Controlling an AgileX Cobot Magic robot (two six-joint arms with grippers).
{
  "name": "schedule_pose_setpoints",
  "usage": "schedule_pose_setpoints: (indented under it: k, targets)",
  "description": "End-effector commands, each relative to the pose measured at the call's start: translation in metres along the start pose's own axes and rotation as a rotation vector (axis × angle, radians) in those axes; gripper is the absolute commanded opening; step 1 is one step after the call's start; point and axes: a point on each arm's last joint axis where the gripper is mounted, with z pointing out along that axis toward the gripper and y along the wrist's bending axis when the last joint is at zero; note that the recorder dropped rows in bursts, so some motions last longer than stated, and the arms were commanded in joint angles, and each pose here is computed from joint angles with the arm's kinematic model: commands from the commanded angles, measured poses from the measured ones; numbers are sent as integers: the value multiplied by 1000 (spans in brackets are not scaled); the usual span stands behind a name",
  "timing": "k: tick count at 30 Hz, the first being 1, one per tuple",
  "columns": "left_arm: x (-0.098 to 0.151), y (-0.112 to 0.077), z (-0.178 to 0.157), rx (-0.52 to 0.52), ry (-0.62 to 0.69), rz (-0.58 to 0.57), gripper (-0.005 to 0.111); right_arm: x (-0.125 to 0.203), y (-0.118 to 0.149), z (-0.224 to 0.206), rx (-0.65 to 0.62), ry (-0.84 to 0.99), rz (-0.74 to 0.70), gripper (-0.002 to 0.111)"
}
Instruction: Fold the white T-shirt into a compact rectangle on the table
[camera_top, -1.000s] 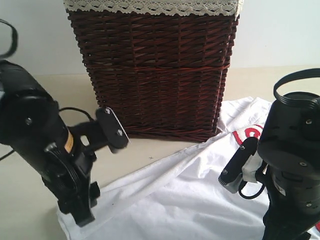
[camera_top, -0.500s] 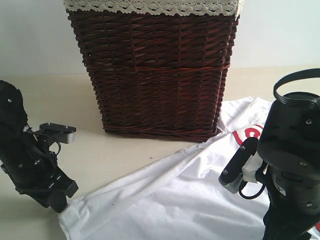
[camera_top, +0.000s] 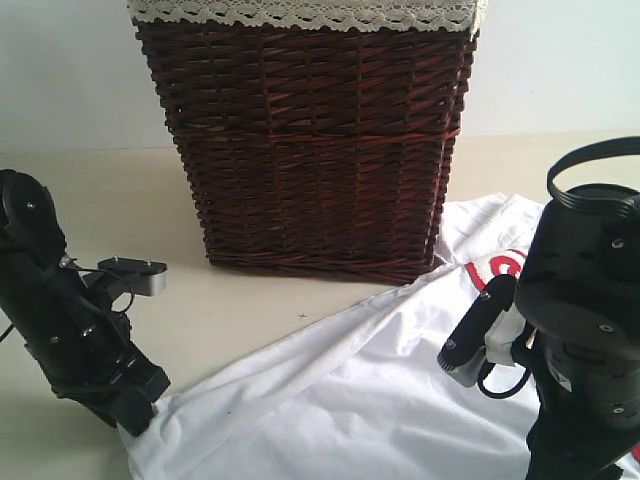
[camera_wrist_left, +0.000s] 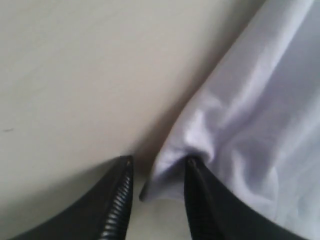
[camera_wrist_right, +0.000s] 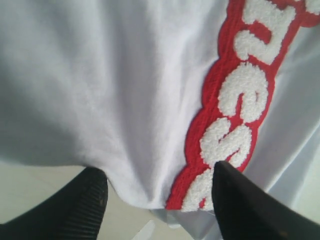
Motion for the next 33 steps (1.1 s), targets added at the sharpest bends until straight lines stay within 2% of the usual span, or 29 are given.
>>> schedule_pose_setpoints:
  k: [1, 7, 11, 18, 22, 25, 28, 31, 33]
  targets:
    - [1, 2, 1, -8, 16, 12, 32, 1, 0, -3, 0, -8, 4, 59]
    - [-2, 3, -6, -45, 0, 39, 0, 1, 0, -3, 0, -8, 4, 59]
    - [-6, 0, -20, -56, -48, 59, 0, 1, 0, -3, 0, -8, 4, 59]
    - [-10, -7, -54, -128, -238, 99, 0, 1, 0, -3, 0, -8, 4, 59]
    - [-15, -10, -80, -206, -424, 124, 0, 1, 0, -3, 0, -8, 6, 59]
    - [-17, -12, -120, -337, -687, 149, 0, 1, 1, -3, -11, -5, 13, 59]
    - [-17, 4, -133, -408, -761, 116, 0, 2, 1, -3, -9, 4, 13, 59]
    - [-18, 30, -120, -419, -690, 59, 0, 2, 1, -3, -10, 6, 14, 59]
    - [-21, 36, -110, -423, -661, 68, 3, 2, 1, -3, -10, 6, 14, 59]
